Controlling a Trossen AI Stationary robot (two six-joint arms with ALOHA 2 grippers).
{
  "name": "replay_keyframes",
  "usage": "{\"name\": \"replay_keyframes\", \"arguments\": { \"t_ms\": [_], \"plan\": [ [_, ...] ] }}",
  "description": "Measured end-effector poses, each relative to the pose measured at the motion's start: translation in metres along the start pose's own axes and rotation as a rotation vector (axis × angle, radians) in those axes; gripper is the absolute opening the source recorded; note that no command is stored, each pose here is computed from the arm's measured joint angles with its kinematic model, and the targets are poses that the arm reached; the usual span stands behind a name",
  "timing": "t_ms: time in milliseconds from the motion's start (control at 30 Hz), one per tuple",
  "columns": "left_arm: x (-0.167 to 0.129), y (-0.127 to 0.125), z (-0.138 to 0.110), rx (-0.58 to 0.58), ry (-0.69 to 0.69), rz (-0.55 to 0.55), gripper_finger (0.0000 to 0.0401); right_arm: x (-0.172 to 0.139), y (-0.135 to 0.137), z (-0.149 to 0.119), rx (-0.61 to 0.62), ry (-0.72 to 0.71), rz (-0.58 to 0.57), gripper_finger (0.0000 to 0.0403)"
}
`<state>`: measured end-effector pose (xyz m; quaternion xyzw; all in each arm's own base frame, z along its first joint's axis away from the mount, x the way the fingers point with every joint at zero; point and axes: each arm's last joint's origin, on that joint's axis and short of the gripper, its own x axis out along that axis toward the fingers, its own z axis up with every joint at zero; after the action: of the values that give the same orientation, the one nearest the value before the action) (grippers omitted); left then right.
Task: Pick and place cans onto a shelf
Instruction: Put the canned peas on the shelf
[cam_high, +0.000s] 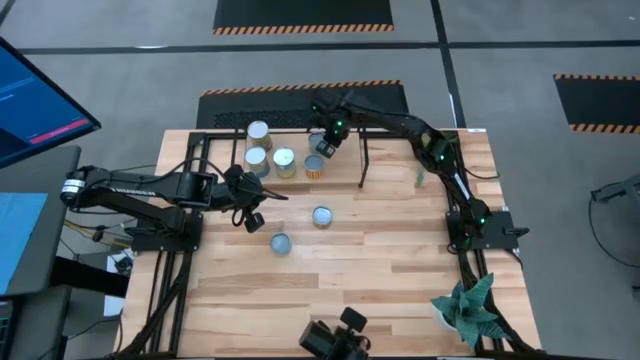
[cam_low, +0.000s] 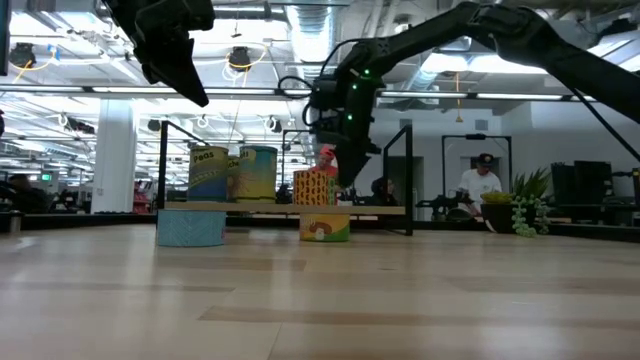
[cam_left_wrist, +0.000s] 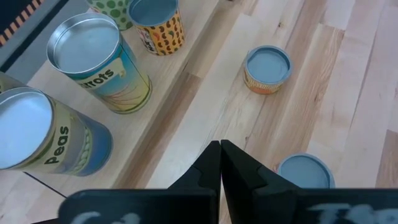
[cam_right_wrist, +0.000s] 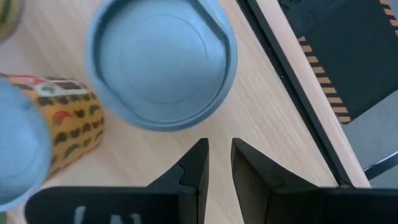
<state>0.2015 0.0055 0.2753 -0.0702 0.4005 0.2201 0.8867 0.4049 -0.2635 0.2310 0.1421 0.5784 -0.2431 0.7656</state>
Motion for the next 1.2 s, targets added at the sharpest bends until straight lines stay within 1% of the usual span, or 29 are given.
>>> {"name": "replay_keyframes", "arguments": {
  "t_ms": [200,467,533,633,800,900,1067,1200],
  "plan": [
    [0.0,0.0,0.0,0.0,0.0,0.0,0.0,0.003,0.003,0.003,-0.004,-0.038,0.001,0.0092],
    [0.0,0.0,0.0,0.0,0.0,0.0,0.0,0.003,0.008,0.003,-0.017,-0.039,0.01,0.0092],
    [0.0,0.0,0.0,0.0,0.0,-0.001,0.0,0.001,0.009,0.003,-0.019,-0.037,0.019,0.0092],
    [0.0,0.0,0.0,0.0,0.0,-0.001,0.0,-0.011,0.012,0.002,-0.024,-0.05,0.034,0.0092],
    [0.0,0.0,0.0,-0.001,0.0,-0.001,0.0,-0.055,0.017,-0.001,-0.036,-0.132,0.049,0.0092],
    [0.0,0.0,0.0,-0.012,0.001,-0.003,0.0,-0.094,0.026,-0.011,-0.059,-0.17,0.08,0.0092],
    [0.0,0.0,0.0,-0.049,0.002,-0.007,0.0,-0.175,0.045,-0.04,-0.122,-0.274,0.177,0.0092],
    [0.0,-0.001,0.002,-0.089,-0.013,-0.014,0.0,-0.227,0.064,-0.073,-0.189,-0.321,0.221,0.0092]
  ]
}}
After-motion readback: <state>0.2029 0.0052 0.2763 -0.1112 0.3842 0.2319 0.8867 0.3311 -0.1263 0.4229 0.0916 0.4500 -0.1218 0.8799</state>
